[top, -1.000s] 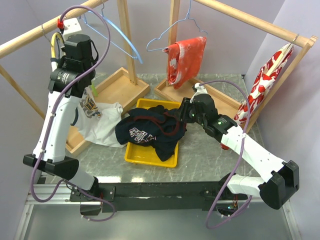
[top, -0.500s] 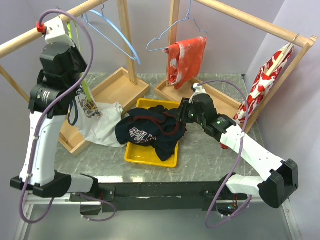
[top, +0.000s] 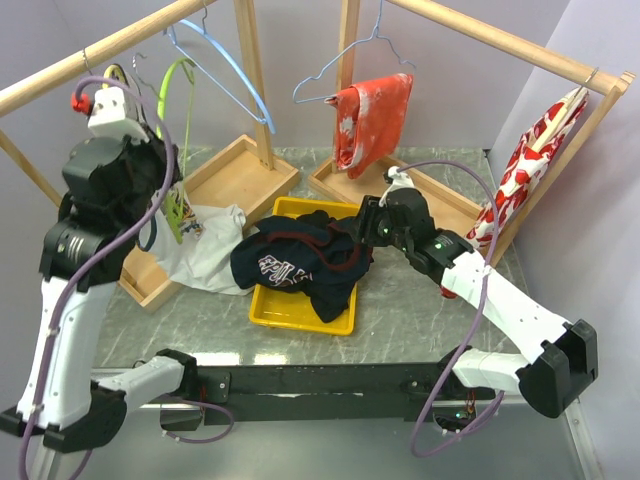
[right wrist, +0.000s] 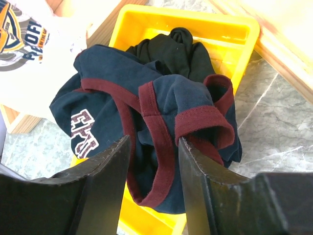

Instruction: Place the tank top on the hanger

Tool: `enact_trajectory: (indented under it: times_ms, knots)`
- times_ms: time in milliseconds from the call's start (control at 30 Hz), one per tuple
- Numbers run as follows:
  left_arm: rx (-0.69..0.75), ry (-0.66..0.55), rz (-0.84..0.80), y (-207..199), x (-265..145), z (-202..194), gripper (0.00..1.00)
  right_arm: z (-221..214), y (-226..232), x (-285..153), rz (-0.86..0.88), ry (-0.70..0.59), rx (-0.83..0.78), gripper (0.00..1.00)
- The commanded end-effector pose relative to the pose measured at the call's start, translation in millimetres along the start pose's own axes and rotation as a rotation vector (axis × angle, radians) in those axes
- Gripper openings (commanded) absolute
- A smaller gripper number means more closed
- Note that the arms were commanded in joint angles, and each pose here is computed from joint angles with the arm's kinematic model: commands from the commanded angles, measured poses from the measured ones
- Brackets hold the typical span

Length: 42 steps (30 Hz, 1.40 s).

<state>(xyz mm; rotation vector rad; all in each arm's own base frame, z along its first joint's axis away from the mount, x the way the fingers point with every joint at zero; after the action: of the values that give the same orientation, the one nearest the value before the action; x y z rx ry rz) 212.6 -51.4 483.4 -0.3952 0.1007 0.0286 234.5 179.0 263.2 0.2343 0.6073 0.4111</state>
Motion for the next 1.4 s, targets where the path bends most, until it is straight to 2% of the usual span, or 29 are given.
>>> enact_trajectory:
  times_ms: [0,233,600,667,833,967,1067,1267,1367]
  knots:
    - [-0.042,-0.050,-0.098,1.0,-33.2,7.0,0.01,6.2,-0.9,-15.2,-0.010,-0.066,-0.016,0.53]
    - [-0.075,-0.032,-0.113,20.5,-73.3,-12.4,0.01,0.0,-5.7,-25.1,-0.026,-0.056,-0.026,0.59]
    - [-0.061,0.182,-0.200,45.3,-104.7,-82.3,0.01,-6.6,1.6,-33.2,-0.048,-0.061,-0.058,0.61]
    - [-0.055,0.210,-0.235,47.3,-112.5,-89.2,0.01,-10.4,11.3,-30.7,-0.061,-0.042,-0.092,0.61]
    - [-0.030,0.310,-0.363,46.5,-124.3,-109.2,0.01,-15.6,16.6,-24.2,-0.245,-0.032,-0.163,0.60]
    - [0.007,0.393,-0.533,39.2,-134.6,-118.0,0.01,-15.1,11.4,-22.3,-0.316,-0.047,-0.178,0.59]
    - [0.045,0.458,-0.656,34.5,-139.9,-124.1,0.01,-17.8,12.2,-15.1,-0.317,-0.033,-0.188,0.57]
    - [0.055,0.490,-0.762,27.5,-140.5,-126.0,0.01,-20.3,14.9,-1.4,-0.318,-0.010,-0.192,0.50]
    - [0.058,0.532,-0.783,23.9,-135.6,-128.5,0.01,-20.4,13.6,5.0,-0.309,-0.002,-0.176,0.39]
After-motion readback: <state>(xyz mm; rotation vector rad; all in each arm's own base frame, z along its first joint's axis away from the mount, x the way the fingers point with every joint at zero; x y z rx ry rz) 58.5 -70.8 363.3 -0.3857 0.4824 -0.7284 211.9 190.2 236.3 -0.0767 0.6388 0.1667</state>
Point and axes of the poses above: each gripper's point midway between its finger pads, its own x axis out along the fingers, its own y axis along the line the jaws close on, z = x × y, the point moved 9 cm from there along -x, back along the fingers, and after that the axes turned 8 degrees about -x, right-handed, at the moved point
